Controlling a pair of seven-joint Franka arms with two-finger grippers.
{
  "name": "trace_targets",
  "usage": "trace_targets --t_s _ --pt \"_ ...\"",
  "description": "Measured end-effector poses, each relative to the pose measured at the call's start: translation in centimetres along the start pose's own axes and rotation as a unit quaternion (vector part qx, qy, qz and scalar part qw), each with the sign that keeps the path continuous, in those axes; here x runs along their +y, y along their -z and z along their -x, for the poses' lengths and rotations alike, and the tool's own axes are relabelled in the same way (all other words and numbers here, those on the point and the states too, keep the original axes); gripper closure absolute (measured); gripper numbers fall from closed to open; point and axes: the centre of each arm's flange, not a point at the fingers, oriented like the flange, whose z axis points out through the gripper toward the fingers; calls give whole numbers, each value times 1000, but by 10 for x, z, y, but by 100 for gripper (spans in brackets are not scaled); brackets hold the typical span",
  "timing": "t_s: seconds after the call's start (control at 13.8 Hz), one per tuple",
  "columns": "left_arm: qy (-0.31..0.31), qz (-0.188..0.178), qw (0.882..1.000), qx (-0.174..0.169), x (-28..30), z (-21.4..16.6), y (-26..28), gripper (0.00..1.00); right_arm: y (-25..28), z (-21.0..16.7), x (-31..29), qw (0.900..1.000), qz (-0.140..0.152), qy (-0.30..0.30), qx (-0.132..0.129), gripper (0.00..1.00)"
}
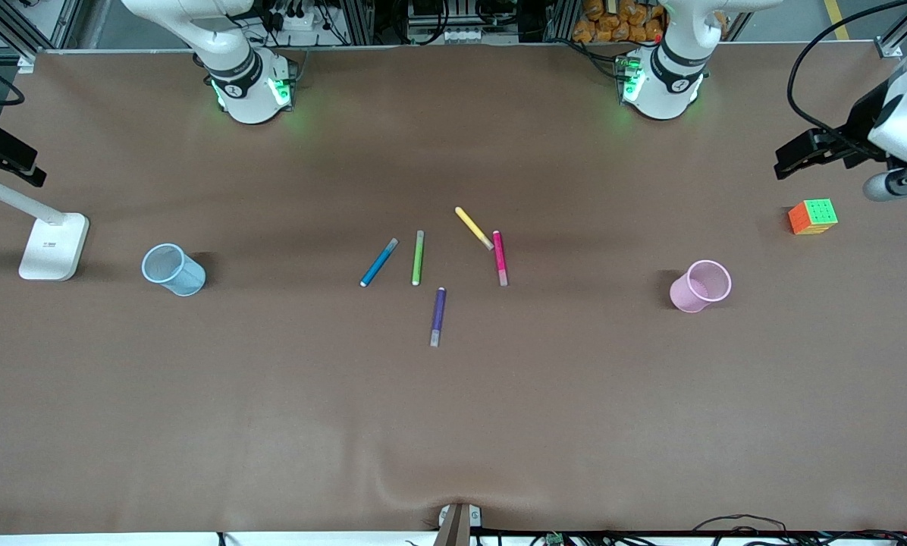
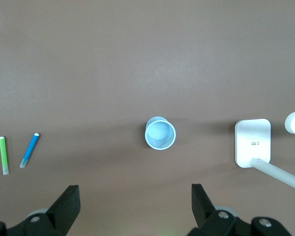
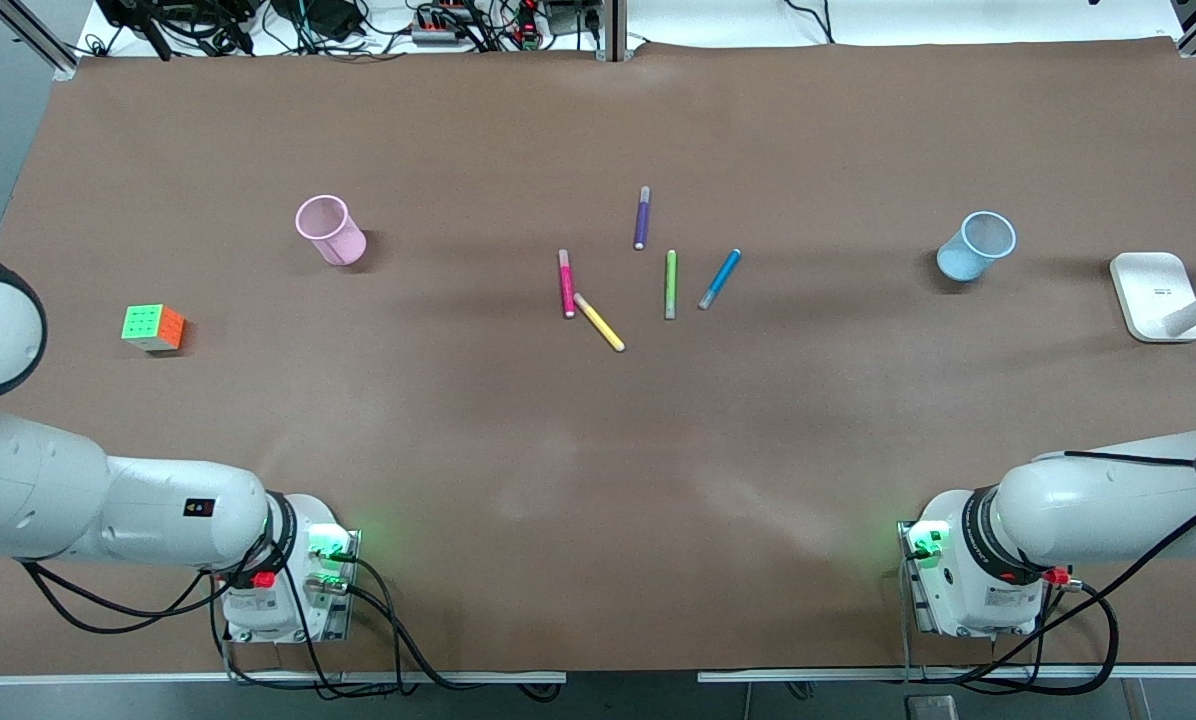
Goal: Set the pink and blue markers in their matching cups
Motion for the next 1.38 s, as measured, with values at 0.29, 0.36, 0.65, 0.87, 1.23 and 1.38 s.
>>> trace_targets --t_s 0.29,0.36,0.65,0.87,1.23,1.38 --pt "1 -2 1000 -9 0 -7 -9 0 0 0 0 1000 0 0 0 0" --pt "2 -2 1000 -10 -1 -7 -10 0 0 0 0 1000 0 0 0 0" --pt "-5 -4 1000 -29 9 -15 -26 0 -1 0 0 1000 0 0 -1 0" --pt "-20 -10 998 -52 28 -25 -50 0 -2 0 0 1000 0 0 -2 0" --pt "-50 -22 994 -89 67 -38 -93 0 -2 0 0 1000 0 0 -2 0" --pt "-55 -31 993 -100 92 -36 -107 0 -3 0 0 1000 0 0 -3 0"
